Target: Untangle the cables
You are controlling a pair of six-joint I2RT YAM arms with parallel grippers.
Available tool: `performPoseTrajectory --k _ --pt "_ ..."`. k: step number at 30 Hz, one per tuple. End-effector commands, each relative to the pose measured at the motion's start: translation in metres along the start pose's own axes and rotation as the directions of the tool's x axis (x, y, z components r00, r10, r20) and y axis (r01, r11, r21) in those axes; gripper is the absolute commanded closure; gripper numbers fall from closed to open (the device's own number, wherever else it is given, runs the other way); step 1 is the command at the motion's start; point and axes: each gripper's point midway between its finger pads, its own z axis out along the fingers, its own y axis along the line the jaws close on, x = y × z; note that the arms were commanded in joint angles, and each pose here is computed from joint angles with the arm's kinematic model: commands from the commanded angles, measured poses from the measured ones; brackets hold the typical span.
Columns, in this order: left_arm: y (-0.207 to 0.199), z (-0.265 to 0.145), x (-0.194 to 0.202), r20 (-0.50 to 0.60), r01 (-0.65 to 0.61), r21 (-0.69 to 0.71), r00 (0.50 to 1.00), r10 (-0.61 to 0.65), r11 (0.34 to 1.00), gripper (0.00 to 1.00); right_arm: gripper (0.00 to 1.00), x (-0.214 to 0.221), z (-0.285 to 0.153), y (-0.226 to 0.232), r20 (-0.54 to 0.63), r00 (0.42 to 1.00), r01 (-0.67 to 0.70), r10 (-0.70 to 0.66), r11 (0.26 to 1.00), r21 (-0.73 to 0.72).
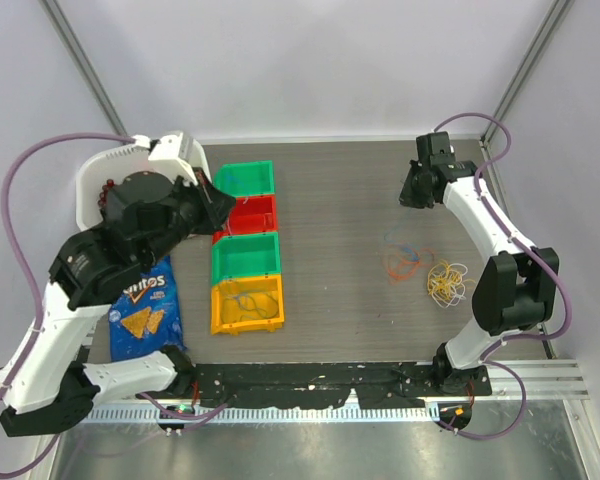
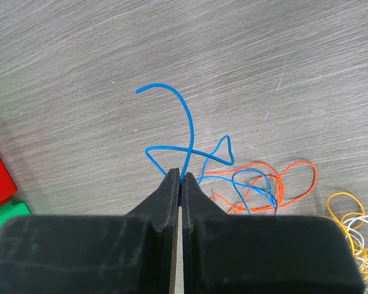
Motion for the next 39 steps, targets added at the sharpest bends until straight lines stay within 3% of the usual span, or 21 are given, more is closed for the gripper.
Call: performPoseTrajectory --k 1,8,14,18,24,29,34,39 --pt "0.006 0.010 0.025 -0.040 0.001 -0.001 0.999 -0.001 1.000 1.00 0.99 -0.013 -0.010 0.013 0.024 1.000 0.005 -0.004 0.999 -0.043" --pt "0.037 0.035 0.088 -0.183 -0.099 -0.084 0.980 0.083 0.991 1.00 0.99 -0.011 -0.005 0.012 0.030 1.000 -0.002 0.003 0.999 -0.043" --pt "0.079 0.054 0.145 -0.331 -0.230 -0.213 0.931 0.151 0.950 1.00 0.99 -0.012 0.002 0.011 0.031 0.999 0.010 -0.009 0.999 -0.036" --pt "0.090 0.051 0.187 -0.500 -0.272 -0.213 0.856 0.134 0.938 1.00 0.99 -0.019 0.006 0.015 0.037 0.999 0.024 -0.023 0.999 -0.038" --pt "0.087 0.038 0.248 -0.728 -0.270 -0.134 0.680 0.090 0.953 1.00 0.99 -0.025 0.019 0.023 0.011 0.999 0.043 -0.043 0.998 -0.052" --pt "0.088 0.033 0.254 -0.767 -0.249 -0.146 0.640 0.049 0.958 1.00 0.99 -0.022 0.027 0.023 -0.009 0.998 0.063 -0.064 0.997 -0.046" --pt "0.084 0.038 0.271 -0.827 -0.169 -0.116 0.562 -0.001 0.979 1.00 0.99 -0.013 0.031 0.026 -0.047 0.998 0.048 -0.052 0.996 -0.078" --pt "0.090 0.058 0.291 -0.861 -0.189 -0.091 0.509 0.018 0.978 1.00 0.99 -0.022 0.018 0.030 -0.010 0.999 0.042 -0.043 0.995 -0.091"
